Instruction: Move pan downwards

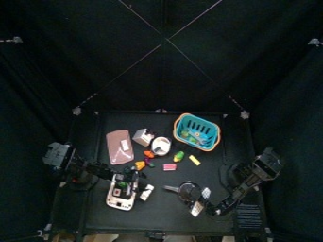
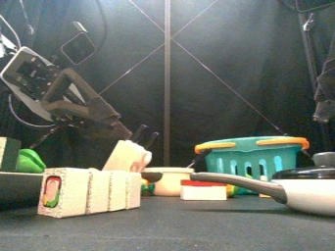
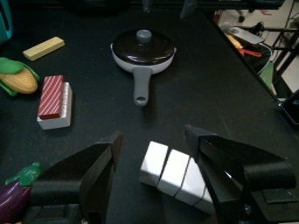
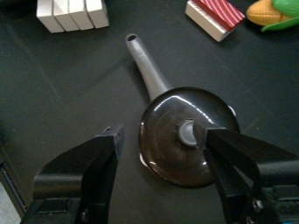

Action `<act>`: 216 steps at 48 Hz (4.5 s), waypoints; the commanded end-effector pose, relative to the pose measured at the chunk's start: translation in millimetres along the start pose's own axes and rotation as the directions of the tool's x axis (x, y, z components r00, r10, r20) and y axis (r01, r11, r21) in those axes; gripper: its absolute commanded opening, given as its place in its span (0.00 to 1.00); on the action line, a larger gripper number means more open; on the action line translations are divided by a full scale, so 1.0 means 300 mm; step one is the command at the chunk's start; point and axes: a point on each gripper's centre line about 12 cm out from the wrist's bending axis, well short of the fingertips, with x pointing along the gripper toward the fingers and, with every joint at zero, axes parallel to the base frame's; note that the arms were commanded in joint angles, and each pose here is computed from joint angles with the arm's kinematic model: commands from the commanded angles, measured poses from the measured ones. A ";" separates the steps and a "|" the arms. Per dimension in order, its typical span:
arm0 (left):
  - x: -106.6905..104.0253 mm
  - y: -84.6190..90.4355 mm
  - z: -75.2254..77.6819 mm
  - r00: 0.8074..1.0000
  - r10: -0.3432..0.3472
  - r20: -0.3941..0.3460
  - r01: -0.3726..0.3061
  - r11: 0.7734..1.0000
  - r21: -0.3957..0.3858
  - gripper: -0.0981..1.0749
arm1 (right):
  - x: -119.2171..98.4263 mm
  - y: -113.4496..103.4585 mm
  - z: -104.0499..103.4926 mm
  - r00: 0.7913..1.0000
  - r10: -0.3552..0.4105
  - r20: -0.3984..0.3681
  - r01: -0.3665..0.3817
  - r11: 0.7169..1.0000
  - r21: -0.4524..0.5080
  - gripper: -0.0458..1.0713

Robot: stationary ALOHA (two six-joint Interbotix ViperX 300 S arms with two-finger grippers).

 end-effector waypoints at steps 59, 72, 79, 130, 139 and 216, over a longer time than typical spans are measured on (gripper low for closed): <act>0.013 0.007 0.024 1.000 0.012 0.020 -0.012 1.000 -0.013 0.88 | 0.230 0.069 -0.083 0.984 -0.126 -0.125 0.131 0.991 0.036 0.59; 0.011 0.008 0.021 1.000 0.012 0.017 -0.012 1.000 -0.013 0.88 | 0.202 0.056 -0.040 0.987 -0.142 -0.080 0.145 0.989 0.039 0.59; 0.011 0.006 0.020 1.000 0.011 0.015 -0.010 1.000 -0.012 0.88 | 0.192 0.061 -0.022 0.990 -0.125 -0.064 0.128 0.991 0.043 0.59; 0.008 0.008 0.015 1.000 0.012 0.011 -0.012 1.000 -0.012 0.88 | 0.273 -0.185 0.035 0.946 -0.317 -0.060 0.321 0.944 0.075 0.59; 0.008 0.008 0.015 1.000 0.012 0.011 -0.012 1.000 -0.012 0.88 | 0.275 -0.226 0.067 0.944 -0.327 -0.033 0.329 0.941 0.079 0.59; -0.022 0.054 0.089 0.994 0.060 0.088 -0.056 0.997 -0.048 0.88 | 0.114 -0.344 0.311 0.948 -0.248 0.201 0.210 0.959 0.189 0.60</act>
